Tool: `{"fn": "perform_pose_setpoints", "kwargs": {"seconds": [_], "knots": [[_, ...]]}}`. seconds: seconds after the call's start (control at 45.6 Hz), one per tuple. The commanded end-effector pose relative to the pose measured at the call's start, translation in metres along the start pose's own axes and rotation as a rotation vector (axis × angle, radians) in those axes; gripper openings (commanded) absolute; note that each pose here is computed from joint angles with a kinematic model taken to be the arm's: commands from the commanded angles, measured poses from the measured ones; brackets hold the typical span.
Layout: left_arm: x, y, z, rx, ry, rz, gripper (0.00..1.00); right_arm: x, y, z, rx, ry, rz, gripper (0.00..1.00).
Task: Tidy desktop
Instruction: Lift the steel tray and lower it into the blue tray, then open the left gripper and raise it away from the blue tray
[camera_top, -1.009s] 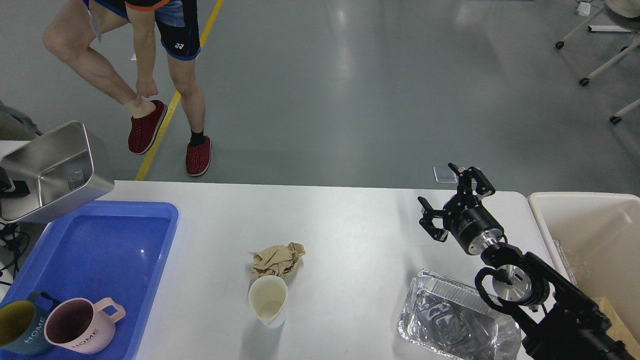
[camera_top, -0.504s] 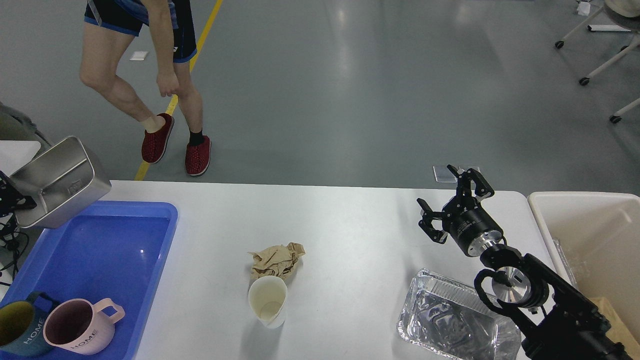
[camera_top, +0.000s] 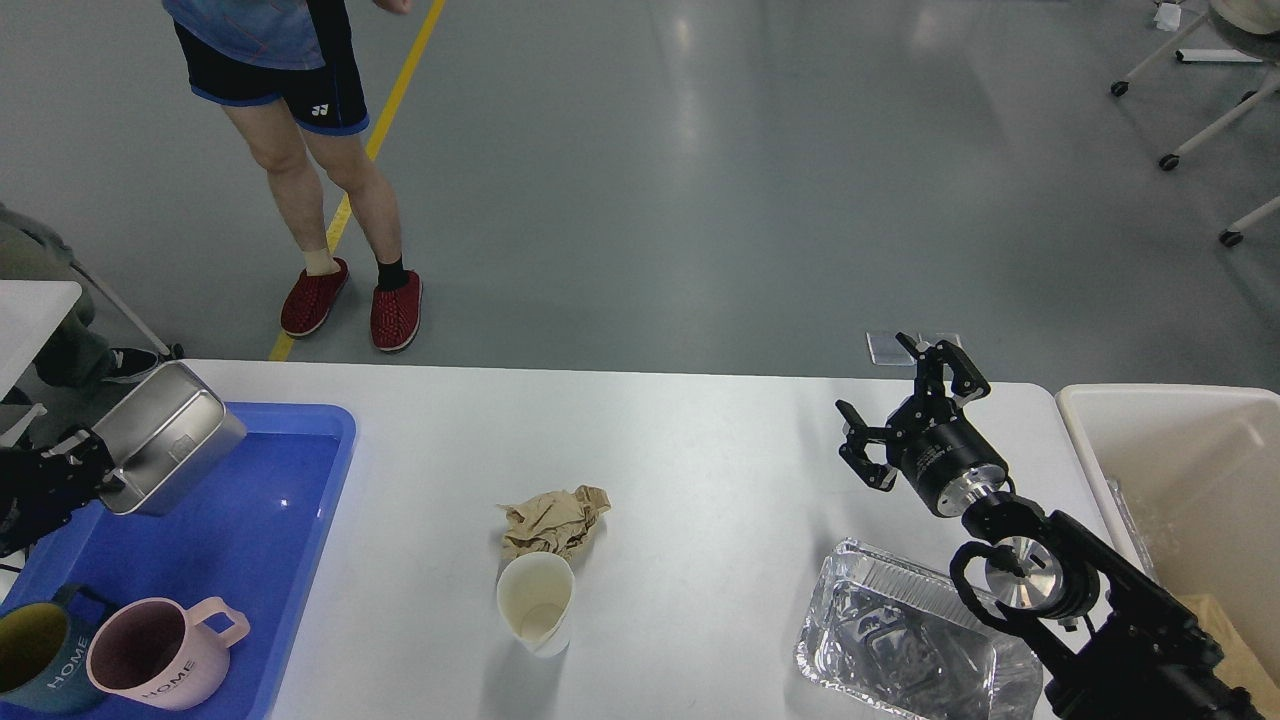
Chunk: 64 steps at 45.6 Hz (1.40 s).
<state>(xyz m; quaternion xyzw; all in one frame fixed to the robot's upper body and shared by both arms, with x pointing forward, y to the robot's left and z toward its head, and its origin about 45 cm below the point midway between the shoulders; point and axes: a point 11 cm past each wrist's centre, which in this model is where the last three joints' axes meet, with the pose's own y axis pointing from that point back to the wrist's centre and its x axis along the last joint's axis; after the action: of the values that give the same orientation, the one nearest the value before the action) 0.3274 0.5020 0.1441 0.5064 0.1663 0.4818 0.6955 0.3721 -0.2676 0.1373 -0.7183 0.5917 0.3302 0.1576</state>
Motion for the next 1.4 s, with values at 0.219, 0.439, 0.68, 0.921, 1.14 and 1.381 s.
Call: {"fn": "perform_pose_setpoints", "kwargs": {"seconds": [0.219,0.439,0.68,0.921,1.14,1.381], "knots": [[-0.015,-0.032,-0.005,0.043,0.044,0.043,0.05,0.002,0.002,0.002,-0.004,-0.002,0.004,1.0],[-0.012,-0.039,-0.015,0.078,0.061,0.074,0.06,0.002,0.002,0.004,-0.006,-0.005,0.006,1.0],[-0.019,-0.044,-0.028,0.108,0.07,0.067,0.18,0.003,0.003,0.003,-0.004,-0.003,0.008,1.0],[-0.025,-0.048,-0.028,0.109,0.073,0.06,0.29,0.003,0.003,0.004,-0.005,-0.005,0.007,1.0],[-0.017,-0.044,-0.016,0.079,0.084,0.076,0.69,0.003,0.003,0.004,-0.005,-0.005,0.007,1.0],[0.012,-0.02,0.02,-0.033,0.118,0.09,0.92,0.002,0.002,0.003,-0.004,-0.005,0.006,1.0]]}}
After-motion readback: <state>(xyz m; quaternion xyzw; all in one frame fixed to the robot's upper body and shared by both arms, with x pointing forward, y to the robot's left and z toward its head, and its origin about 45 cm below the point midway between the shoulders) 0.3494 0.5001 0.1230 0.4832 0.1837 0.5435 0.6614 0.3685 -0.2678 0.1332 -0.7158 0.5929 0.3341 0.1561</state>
